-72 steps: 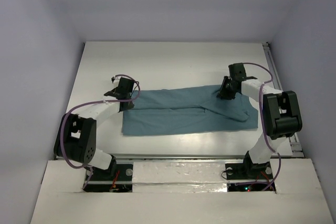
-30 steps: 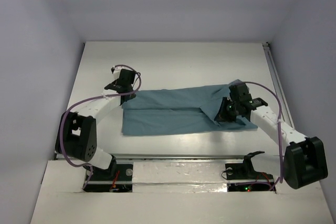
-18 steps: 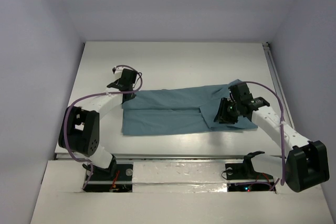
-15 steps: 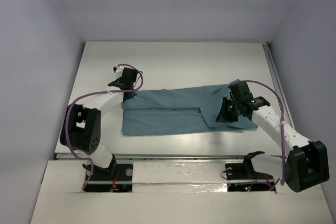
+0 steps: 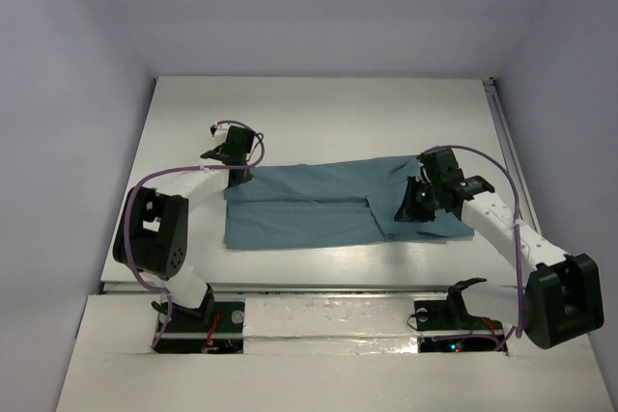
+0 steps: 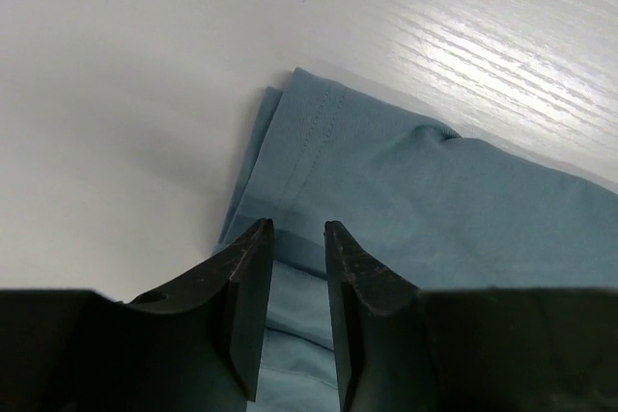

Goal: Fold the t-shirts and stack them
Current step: Fold the other side of the tshirt into a rectangle

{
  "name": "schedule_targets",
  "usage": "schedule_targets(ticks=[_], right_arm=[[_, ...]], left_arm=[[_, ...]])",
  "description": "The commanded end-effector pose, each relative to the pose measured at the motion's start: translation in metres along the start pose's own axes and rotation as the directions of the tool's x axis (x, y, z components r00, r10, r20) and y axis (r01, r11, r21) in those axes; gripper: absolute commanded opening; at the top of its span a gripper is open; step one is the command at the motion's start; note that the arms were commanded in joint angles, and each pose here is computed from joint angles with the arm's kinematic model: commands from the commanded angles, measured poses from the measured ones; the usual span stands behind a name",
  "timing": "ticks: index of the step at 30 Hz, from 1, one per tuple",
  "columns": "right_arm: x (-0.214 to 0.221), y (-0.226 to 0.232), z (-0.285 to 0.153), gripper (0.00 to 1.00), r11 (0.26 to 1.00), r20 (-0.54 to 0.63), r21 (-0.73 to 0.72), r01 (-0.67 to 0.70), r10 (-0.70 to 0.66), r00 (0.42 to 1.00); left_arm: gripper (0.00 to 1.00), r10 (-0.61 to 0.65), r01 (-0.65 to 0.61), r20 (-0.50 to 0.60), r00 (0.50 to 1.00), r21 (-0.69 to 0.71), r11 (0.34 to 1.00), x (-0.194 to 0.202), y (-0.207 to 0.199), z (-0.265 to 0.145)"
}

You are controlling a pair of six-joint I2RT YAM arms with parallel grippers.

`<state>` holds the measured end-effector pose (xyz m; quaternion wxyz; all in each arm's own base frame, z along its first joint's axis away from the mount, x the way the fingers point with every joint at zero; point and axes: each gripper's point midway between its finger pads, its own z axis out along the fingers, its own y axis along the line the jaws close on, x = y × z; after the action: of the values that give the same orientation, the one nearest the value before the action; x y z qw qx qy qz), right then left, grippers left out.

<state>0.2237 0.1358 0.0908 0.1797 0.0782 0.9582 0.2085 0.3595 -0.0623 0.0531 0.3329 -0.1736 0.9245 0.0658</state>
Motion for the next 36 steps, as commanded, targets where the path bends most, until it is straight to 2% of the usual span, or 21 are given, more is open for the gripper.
schedule_targets(ticks=[1, 7, 21, 26, 32, 36], right_arm=[[-0.009, 0.011, -0.002, 0.04, 0.998, 0.044, -0.051, 0.030, -0.027, 0.999], [-0.006, 0.007, -0.001, 0.05, 0.999, 0.041, -0.035, 0.029, -0.028, 0.999], [-0.004, 0.007, -0.002, 0.05, 0.998, 0.045, -0.041, 0.037, -0.035, 0.998], [-0.007, 0.009, -0.004, 0.05, 0.998, 0.053, -0.045, 0.041, -0.039, 0.998], [-0.015, 0.008, -0.006, 0.05, 0.998, 0.077, -0.023, 0.053, -0.051, 0.996], [-0.026, 0.011, -0.002, 0.05, 0.999, 0.106, -0.023, 0.045, -0.042, 0.993]], left_arm=[[0.25, -0.002, 0.001, -0.015, 1.000, -0.012, 1.000, 0.010, 0.003, 0.003], [0.19, 0.009, -0.010, -0.037, 0.999, -0.030, 1.000, 0.019, 0.010, 0.002], [0.23, 0.011, -0.013, -0.063, 0.998, -0.031, 0.999, 0.032, 0.016, -0.001], [0.19, 0.013, -0.015, -0.080, 0.997, -0.023, 1.000, 0.039, 0.019, -0.005], [0.16, 0.011, -0.011, -0.103, 0.995, -0.004, 1.000, 0.061, 0.031, -0.025], [0.15, -0.039, 0.040, -0.036, 0.999, 0.039, 0.998, 0.047, 0.032, -0.045]])
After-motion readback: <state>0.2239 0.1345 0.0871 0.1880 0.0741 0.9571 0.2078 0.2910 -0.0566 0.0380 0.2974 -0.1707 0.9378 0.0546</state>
